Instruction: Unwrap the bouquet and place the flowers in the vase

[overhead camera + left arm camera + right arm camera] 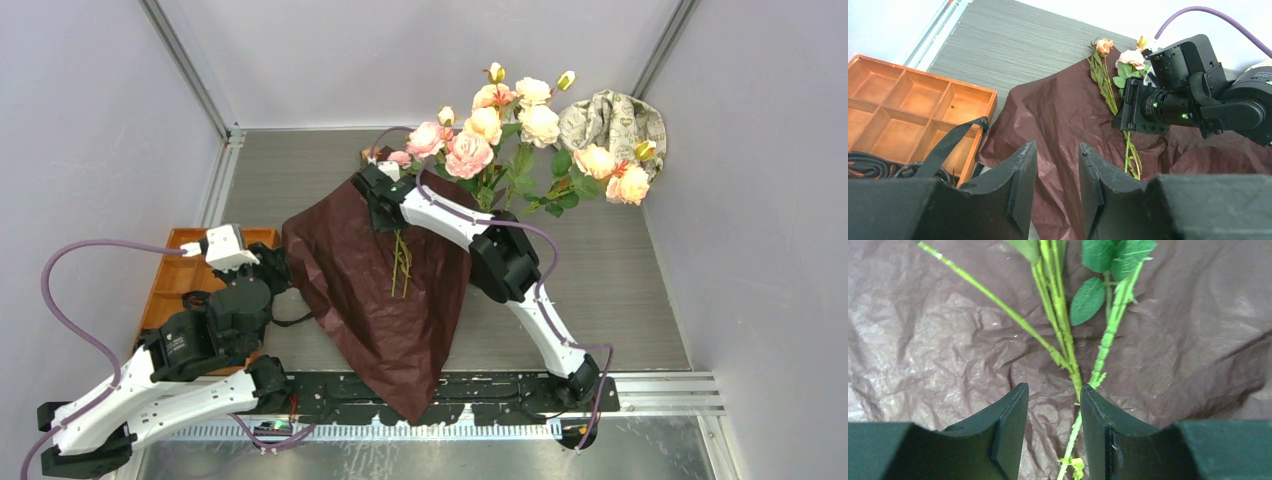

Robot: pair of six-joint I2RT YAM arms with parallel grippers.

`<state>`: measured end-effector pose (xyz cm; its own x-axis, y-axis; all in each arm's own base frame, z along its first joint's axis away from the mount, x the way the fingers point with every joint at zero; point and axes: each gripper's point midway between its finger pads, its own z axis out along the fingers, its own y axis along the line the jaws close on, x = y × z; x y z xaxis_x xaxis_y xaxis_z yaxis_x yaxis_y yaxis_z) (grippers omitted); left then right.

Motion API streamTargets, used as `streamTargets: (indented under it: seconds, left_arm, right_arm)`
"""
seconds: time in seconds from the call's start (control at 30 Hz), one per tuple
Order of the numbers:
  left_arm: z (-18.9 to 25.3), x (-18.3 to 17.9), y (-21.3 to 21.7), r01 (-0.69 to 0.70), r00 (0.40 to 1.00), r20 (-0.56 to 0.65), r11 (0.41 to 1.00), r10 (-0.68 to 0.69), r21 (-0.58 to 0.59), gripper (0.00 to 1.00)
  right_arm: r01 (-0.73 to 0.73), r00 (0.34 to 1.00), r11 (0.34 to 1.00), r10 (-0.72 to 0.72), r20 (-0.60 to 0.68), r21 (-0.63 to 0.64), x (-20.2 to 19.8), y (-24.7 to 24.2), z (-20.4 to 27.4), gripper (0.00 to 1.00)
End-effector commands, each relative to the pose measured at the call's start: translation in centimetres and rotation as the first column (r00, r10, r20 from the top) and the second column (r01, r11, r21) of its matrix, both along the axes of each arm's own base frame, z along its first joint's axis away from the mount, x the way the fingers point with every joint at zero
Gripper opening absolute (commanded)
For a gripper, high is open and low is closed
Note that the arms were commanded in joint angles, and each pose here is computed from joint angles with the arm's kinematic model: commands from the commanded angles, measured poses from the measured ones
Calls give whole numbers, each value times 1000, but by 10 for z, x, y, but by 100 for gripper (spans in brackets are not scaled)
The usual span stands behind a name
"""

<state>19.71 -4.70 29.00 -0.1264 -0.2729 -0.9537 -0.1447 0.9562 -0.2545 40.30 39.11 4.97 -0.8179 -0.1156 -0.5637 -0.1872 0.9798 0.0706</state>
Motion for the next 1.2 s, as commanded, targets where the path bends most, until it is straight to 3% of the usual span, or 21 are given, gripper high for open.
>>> streamTargets:
  seconds: [0.0,0.27,0.8,1.17]
  left_arm:
    - [16,2,1,-15,999,37,999,17,-47,37]
    - [12,5,-9,8,999,33,999,-7,-36,37]
    - [10,3,-7,20,999,30,999,-19,-31,36]
    - [5,5,-16,36,999,13,999,-36,-26,36]
  right_arm:
    - [108,990,993,-111,90,37,29,-14,30,47]
    - [235,960,972,-235,150,23,44,-32,26,32]
    - [293,951,956,-292,104,8,62,-34,-19,29]
    - [255,959,967,-255,121,18,54,-32,-3,1]
